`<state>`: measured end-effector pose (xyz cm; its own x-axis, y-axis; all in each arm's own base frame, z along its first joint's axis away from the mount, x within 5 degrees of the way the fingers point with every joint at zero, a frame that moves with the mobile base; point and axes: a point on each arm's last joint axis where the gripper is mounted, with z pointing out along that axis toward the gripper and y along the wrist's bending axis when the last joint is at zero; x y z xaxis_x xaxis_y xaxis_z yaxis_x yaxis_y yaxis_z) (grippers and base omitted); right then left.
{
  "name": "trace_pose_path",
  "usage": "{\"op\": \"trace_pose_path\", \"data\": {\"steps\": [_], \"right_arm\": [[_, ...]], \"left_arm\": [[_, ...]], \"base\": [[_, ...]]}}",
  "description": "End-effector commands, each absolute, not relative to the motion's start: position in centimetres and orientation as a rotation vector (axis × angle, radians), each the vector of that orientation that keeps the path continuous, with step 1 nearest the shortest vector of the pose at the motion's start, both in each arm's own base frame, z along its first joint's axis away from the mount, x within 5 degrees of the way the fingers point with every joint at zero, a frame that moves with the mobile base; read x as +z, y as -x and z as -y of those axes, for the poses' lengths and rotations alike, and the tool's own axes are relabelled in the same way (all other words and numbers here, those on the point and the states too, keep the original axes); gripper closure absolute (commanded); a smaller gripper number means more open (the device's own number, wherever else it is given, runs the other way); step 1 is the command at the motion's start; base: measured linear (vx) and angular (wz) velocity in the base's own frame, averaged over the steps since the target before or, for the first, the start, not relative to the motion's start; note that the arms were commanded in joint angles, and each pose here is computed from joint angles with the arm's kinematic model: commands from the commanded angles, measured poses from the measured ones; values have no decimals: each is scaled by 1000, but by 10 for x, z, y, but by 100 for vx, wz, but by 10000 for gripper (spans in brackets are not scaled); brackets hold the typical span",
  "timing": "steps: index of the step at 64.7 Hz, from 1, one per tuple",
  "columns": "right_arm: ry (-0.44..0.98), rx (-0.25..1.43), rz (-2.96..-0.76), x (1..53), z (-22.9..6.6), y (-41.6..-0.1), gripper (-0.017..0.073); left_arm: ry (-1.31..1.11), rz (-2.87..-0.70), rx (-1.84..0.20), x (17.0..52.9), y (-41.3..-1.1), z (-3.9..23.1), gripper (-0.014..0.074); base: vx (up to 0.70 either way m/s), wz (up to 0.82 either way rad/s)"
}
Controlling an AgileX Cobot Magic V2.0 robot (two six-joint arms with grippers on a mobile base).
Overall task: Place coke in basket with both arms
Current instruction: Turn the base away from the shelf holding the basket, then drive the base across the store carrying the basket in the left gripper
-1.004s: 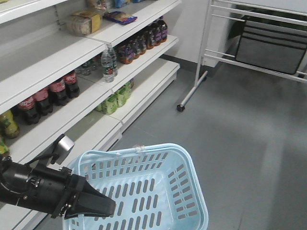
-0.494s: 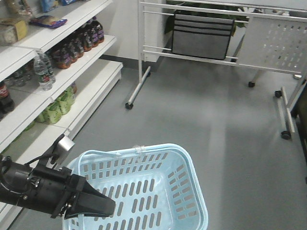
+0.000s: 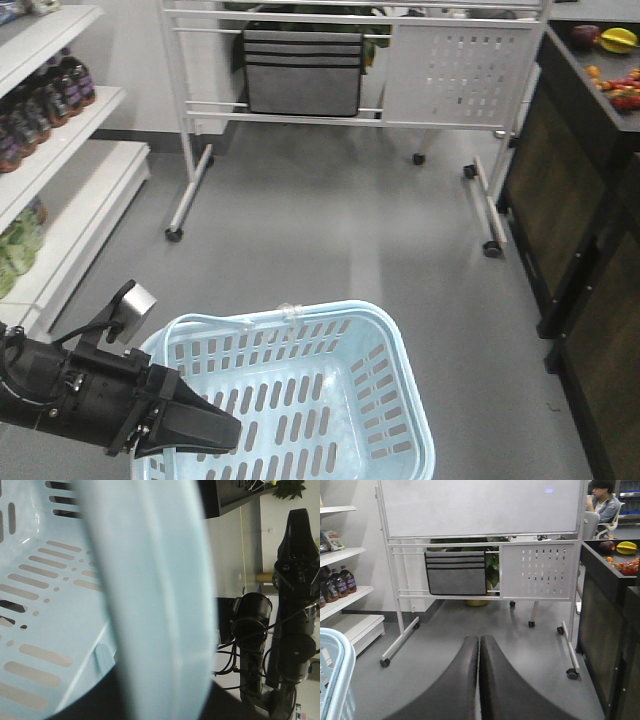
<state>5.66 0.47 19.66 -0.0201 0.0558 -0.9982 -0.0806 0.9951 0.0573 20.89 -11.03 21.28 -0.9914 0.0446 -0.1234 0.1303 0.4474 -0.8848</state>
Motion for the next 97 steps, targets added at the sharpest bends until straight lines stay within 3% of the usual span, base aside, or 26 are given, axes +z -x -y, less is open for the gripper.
{"op": "trace_pose_path", "data": {"steps": [1,39,97], "right_arm": [[18,102,-1509,200,-4,-56,568],[18,102,-1509,200,-4,-56,568],[18,102,-1509,200,-4,-56,568]], "left_arm": [[-181,-2489,-1706,232,-208,114,601],[-181,-2489,-1706,232,-208,114,601],[-182,-2489,-1707,232,-208,114,601]], "base": [[4,-34],[7,-24],[16,0]]}}
